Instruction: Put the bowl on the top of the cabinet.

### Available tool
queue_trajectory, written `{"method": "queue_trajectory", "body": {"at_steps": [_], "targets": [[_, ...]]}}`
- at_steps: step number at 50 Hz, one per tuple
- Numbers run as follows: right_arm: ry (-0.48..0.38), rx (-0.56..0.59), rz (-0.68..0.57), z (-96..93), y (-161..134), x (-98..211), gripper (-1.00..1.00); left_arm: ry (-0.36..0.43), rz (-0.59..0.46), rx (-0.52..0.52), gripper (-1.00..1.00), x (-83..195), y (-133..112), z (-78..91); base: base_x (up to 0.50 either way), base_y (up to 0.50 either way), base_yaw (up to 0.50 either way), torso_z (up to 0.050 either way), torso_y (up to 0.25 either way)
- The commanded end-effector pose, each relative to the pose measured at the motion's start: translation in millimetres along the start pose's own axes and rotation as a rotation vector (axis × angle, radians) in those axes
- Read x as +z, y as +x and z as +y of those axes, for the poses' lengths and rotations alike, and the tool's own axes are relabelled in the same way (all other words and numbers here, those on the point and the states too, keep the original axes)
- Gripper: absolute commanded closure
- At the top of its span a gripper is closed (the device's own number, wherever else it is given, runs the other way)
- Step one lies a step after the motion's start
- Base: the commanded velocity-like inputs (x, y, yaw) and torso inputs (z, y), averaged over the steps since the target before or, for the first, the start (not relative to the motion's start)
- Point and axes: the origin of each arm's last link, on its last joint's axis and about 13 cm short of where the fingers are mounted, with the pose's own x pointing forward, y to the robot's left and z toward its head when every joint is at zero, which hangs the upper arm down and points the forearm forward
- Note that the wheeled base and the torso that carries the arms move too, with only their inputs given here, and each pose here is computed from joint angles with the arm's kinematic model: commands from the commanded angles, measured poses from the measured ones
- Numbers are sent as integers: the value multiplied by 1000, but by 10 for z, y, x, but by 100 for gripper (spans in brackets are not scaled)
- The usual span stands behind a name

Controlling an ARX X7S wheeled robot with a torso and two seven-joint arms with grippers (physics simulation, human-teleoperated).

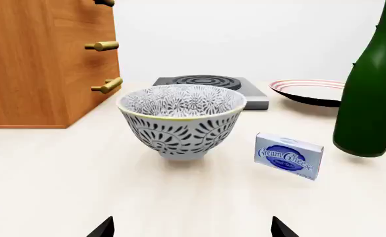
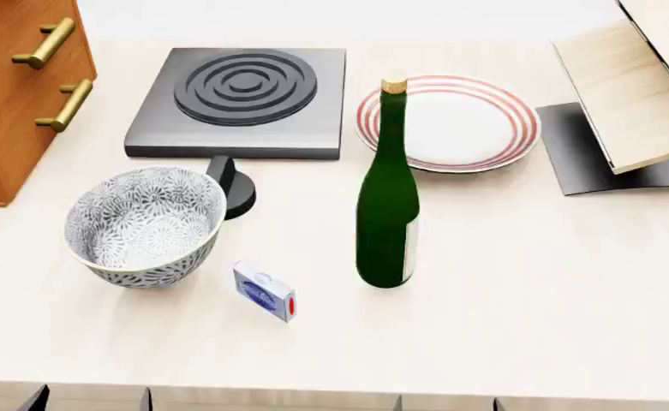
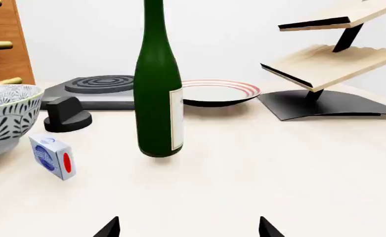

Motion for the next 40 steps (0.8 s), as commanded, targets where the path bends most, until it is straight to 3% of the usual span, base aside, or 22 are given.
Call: {"method": "queue_trajectory", "body": {"at_steps": [1,15,28,40], "targets": [[0,0,0,1,-4,5,-100,0,0,0,-100,4,-9,-1,0,0,0,0,0],[-21,-7,2,5,27,51,-100,25,-10,4,-100,58,4,-4,0,0,0,0,0],[-70,-3,-150,-7,82,646,-100,107,-125,23,-100,648,92,32,0,0,0,0,0],[-82,-20,-258,-48,92,1061,-100,125,-190,24,-100,945,134,10,0,0,0,0,0]]}}
